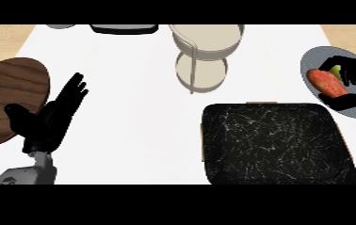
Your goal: Pick the sweet potato from the tray and place it in the tiered basket
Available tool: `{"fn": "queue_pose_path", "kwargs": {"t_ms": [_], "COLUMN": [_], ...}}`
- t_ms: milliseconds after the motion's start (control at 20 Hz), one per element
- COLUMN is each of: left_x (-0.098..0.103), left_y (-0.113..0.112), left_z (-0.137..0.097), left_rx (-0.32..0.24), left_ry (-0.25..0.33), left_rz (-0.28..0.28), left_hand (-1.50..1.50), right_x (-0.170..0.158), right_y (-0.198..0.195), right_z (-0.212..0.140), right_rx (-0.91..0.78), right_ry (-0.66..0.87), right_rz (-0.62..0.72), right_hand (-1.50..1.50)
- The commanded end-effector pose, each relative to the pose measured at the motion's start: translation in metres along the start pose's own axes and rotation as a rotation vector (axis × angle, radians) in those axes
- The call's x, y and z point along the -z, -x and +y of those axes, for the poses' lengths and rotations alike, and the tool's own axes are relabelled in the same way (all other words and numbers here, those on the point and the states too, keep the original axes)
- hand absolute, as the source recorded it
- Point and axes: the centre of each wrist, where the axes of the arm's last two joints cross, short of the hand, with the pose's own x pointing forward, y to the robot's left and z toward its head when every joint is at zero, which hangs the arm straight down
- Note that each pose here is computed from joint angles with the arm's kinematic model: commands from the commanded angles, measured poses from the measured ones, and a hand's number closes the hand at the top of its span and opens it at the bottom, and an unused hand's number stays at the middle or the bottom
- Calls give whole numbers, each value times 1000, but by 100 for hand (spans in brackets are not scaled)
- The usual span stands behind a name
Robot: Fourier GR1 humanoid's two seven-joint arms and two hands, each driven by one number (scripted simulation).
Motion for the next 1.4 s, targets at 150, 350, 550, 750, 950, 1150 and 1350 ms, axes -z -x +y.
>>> {"fn": "queue_pose_path", "kwargs": {"t_ms": [150,350,550,750,950,1150,1350], "left_x": [-6,-3,-10,-1,-10,0,-8], "left_y": [1,10,-8,7,7,-9,-7], "left_z": [13,-5,21,-5,7,0,2], "left_rx": [1,-3,-14,-11,3,10,3], "left_ry": [-23,-13,-28,-12,-7,-13,-8], "left_rz": [10,18,11,25,16,18,10], "left_hand": [0,0,0,0,0,0,0], "right_x": [15,40,34,47,68,74,92], "right_y": [-3,-48,-82,-120,-187,-247,-259], "right_z": [-36,-77,-98,-106,-108,-101,-80], "right_rx": [337,356,366,377,387,385,408], "right_ry": [250,186,119,105,103,75,78], "right_rz": [-190,-257,-285,-299,-327,-309,-277], "right_hand": [150,150,150,150,150,150,150]}}
